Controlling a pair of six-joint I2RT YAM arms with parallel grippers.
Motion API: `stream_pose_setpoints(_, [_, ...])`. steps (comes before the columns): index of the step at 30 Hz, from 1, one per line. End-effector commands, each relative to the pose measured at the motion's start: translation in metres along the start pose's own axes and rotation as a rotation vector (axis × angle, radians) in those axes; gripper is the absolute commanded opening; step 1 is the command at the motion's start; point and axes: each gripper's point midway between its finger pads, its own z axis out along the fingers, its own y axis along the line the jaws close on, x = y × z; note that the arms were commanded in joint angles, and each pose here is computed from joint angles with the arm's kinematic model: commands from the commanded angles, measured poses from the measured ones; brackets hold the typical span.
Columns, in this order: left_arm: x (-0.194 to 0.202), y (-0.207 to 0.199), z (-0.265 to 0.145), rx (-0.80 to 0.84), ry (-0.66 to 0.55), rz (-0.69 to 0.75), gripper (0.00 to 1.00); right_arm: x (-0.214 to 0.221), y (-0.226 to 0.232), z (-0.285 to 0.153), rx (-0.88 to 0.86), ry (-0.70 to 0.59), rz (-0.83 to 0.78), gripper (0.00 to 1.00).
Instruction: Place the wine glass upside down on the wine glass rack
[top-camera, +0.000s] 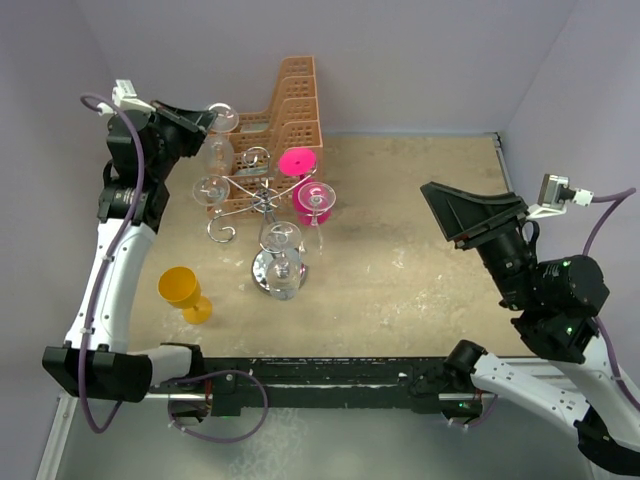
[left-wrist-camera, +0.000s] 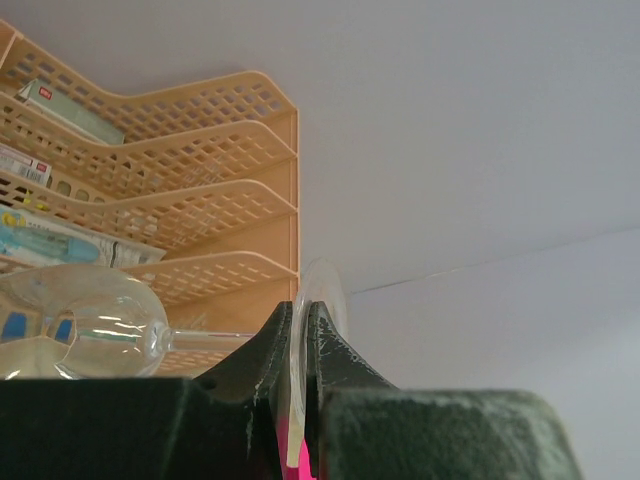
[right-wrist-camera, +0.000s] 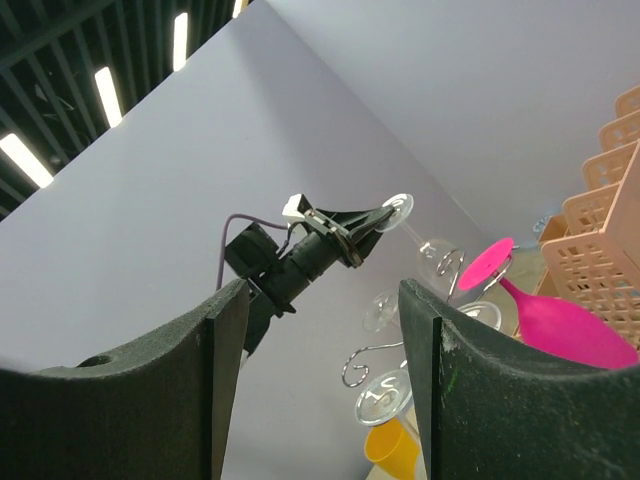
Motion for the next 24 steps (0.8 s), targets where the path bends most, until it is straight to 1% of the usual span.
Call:
stream_pose_setpoints(1, [-0.006, -0.021, -0.025, 0.071, -0.015, -0.032, 0.00, 0.001, 0.007, 0.003, -0.028, 0.003, 0.022, 0.63])
stream_pose_setpoints(10, [0.019, -0.007, -0.031, 0.076, 0.071, -0.098, 0.00, 0.004, 0.006, 0.002, -0.027, 0.012, 0.029, 0.63])
stream_pose_setpoints(15, [0.029, 0.007, -0.034, 0.036, 0.108, -0.040, 0.00, 0.007, 0.002, 0.002, -0.017, 0.018, 0.030, 0.63])
stream_pose_setpoints(19, [0.043, 0.009, -0.035, 0.056, 0.176, -0.044, 0.00, 0.014, -0.006, 0.003, 0.008, 0.035, 0.036, 0.63])
stream_pose_setpoints(24, [0.047, 0.008, -0.041, 0.067, 0.199, -0.026, 0.00, 0.019, -0.010, 0.003, 0.018, 0.044, 0.041, 0.63])
